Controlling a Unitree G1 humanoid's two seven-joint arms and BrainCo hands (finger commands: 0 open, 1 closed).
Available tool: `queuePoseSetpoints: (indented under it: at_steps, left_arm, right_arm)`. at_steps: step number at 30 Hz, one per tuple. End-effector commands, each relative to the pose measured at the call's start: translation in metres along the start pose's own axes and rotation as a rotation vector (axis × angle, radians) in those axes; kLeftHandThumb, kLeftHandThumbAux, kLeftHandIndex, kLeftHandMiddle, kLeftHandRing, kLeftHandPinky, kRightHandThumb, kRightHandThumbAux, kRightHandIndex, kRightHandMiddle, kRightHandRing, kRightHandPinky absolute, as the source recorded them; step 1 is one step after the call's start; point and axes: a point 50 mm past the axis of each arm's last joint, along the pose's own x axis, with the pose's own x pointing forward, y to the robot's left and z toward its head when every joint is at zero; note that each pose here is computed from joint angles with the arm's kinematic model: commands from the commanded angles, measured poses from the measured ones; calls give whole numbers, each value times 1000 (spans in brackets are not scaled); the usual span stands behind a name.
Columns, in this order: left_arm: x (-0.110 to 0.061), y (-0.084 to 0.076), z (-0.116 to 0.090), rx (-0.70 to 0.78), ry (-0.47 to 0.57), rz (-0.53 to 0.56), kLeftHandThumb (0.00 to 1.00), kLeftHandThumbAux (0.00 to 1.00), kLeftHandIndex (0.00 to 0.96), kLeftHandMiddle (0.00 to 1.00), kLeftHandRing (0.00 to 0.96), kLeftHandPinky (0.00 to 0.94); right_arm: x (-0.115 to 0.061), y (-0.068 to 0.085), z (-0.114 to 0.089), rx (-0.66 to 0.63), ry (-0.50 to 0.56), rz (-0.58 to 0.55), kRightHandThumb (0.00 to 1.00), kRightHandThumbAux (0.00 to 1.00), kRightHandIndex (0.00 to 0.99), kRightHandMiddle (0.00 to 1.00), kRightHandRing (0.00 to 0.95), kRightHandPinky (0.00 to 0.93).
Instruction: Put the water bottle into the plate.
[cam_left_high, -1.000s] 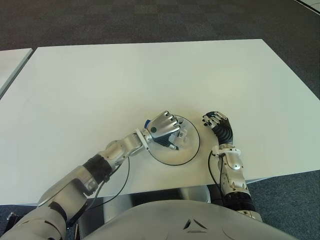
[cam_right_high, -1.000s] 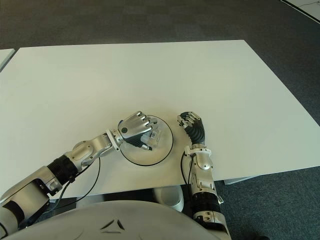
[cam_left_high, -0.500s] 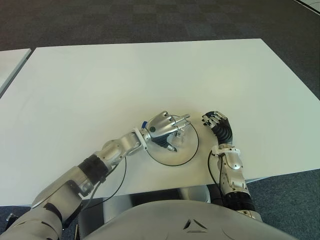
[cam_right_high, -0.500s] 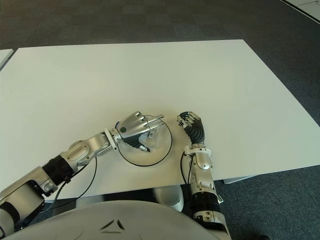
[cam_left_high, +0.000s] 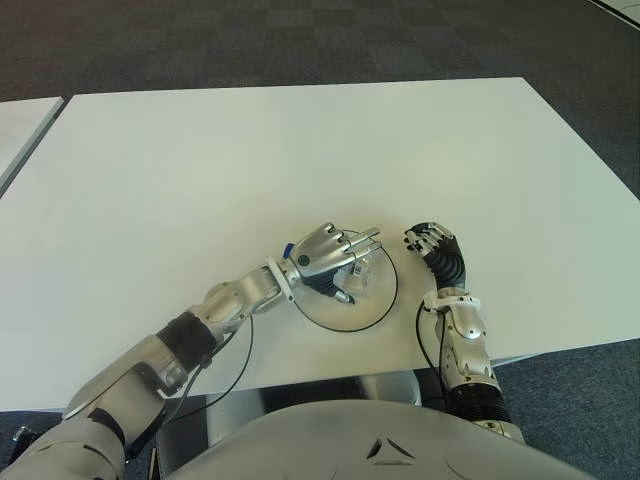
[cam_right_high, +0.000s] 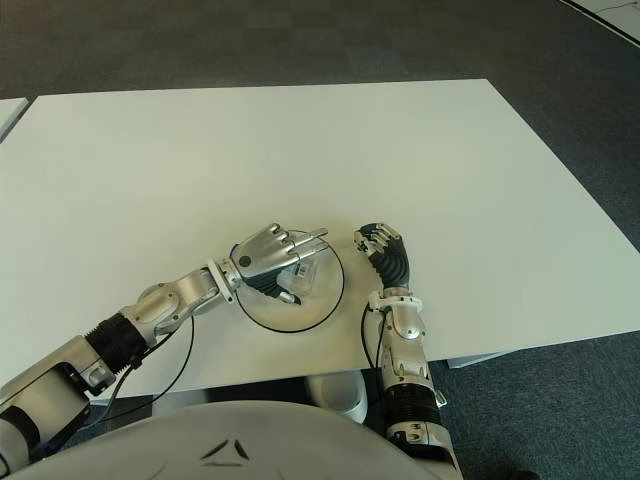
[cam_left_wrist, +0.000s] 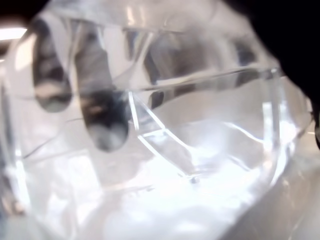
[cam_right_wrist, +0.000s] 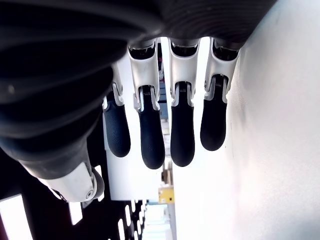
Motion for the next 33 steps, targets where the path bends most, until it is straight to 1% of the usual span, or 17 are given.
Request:
queuePoseSetpoints:
  at_steps: [1, 6, 15, 23, 25, 27, 28, 29, 30, 31, 32, 33]
  left_arm:
    - [-5, -6, 3, -32, 10, 13, 214, 364, 0, 0, 0, 0]
    - [-5, -6, 4, -39, 10, 41, 231, 343, 0, 0, 0, 0]
    - [-5, -6, 6, -57, 1, 93, 232, 321, 0, 0, 0, 0]
    - [-4, -7, 5, -23, -27, 127, 259, 330, 0, 0, 0, 0]
    - [-3, -8, 3, -5, -32, 136, 276, 344, 0, 0, 0, 0]
    - [-2, -10, 1, 9, -34, 150, 319, 416, 0, 0, 0, 0]
    - [-2, -10, 1, 14, -36, 157, 345, 467, 3, 0, 0, 5]
    - [-2, -10, 0, 22, -40, 174, 354, 486, 4, 0, 0, 6]
    - [-2, -10, 0, 27, -44, 187, 479, 565, 152, 43, 32, 56]
    - [-2, -11, 0, 32, -46, 196, 523, 593, 205, 59, 44, 74]
    - [-2, -11, 0, 36, -48, 202, 590, 633, 283, 103, 76, 110]
    - [-2, -11, 0, 42, -48, 210, 632, 658, 333, 131, 96, 132]
  right_arm:
    - [-9, -1, -17, 4, 107, -15, 713, 725, 429, 489, 480, 493]
    - [-9, 0, -17, 6, 106, -15, 713, 725, 429, 492, 484, 500]
    - [-9, -1, -17, -3, 104, -15, 712, 725, 429, 491, 483, 492]
    - [-10, -1, -17, -2, 100, -5, 712, 725, 429, 491, 484, 502]
    - [-10, -1, -17, 1, 100, -4, 712, 725, 429, 491, 484, 500]
    - [-10, -1, -17, 5, 101, -5, 712, 725, 429, 491, 483, 494]
    - [-10, -2, -17, 6, 101, -6, 712, 725, 429, 492, 482, 492]
    - [-10, -2, -17, 10, 101, -7, 712, 725, 429, 492, 482, 491]
    - [-10, -2, -17, 12, 102, -8, 712, 725, 429, 492, 481, 492]
    - [-10, -2, -17, 14, 102, -9, 712, 725, 429, 492, 481, 492]
    - [-10, -2, -17, 16, 102, -10, 712, 725, 429, 492, 481, 495]
    - [-10, -2, -17, 18, 102, -11, 712, 725, 429, 493, 481, 498]
